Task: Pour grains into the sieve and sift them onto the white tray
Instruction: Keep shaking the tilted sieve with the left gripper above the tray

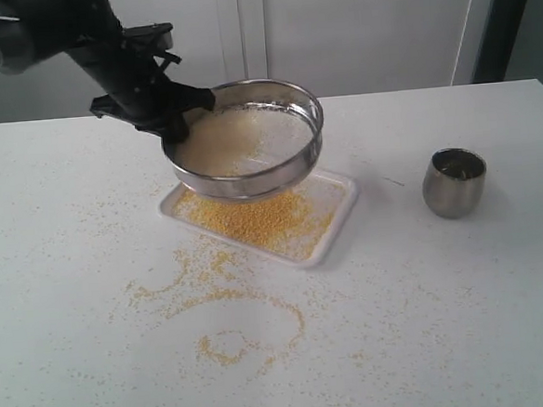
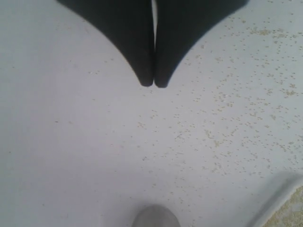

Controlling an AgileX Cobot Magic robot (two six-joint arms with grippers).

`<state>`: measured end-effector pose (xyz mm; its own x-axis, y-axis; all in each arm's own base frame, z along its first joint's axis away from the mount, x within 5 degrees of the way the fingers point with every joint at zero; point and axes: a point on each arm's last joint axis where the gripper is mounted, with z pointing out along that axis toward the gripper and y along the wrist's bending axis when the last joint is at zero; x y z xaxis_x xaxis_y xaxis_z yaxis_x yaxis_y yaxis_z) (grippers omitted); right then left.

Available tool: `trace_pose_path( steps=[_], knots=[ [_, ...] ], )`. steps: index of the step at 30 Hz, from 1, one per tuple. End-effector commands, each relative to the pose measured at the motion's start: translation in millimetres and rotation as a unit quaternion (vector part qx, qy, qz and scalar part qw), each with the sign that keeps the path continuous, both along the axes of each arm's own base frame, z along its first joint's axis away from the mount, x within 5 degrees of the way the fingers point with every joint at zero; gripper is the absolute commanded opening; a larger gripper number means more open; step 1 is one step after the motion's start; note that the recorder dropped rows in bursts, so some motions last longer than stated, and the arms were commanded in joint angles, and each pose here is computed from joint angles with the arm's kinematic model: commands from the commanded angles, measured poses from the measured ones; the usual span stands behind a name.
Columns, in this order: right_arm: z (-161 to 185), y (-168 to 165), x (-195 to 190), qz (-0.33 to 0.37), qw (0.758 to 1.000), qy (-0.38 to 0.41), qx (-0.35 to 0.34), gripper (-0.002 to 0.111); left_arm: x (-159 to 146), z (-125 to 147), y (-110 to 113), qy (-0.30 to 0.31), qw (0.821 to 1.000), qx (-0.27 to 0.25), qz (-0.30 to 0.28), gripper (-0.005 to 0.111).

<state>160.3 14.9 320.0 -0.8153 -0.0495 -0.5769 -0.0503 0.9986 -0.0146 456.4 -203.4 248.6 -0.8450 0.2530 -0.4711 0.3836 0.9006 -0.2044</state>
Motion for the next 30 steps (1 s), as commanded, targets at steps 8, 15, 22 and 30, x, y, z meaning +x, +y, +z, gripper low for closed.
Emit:
trace_pose_path(
  steps=[8,15,22,30],
  knots=[
    [0.9,-0.5,-0.4,0.001,1.000,-0.005,-0.002,0.000,-6.6,10.0,-10.3,0.015,0.995,-0.093,-0.024,0.000],
    [0.9,-0.5,-0.4,0.001,1.000,-0.005,-0.002,0.000,-4.4,16.5,2.9,-0.048,0.994,0.088,0.050,0.000],
    [0.9,-0.5,-0.4,0.001,1.000,-0.005,-0.002,0.000,-16.9,-16.0,-48.1,0.015,0.993,-0.079,-0.091,0.000],
    [0.8,-0.4,-0.6,0.001,1.000,-0.004,-0.002,0.000,4.0,14.9,12.1,-0.005,0.998,-0.033,0.053,0.000]
  ],
)
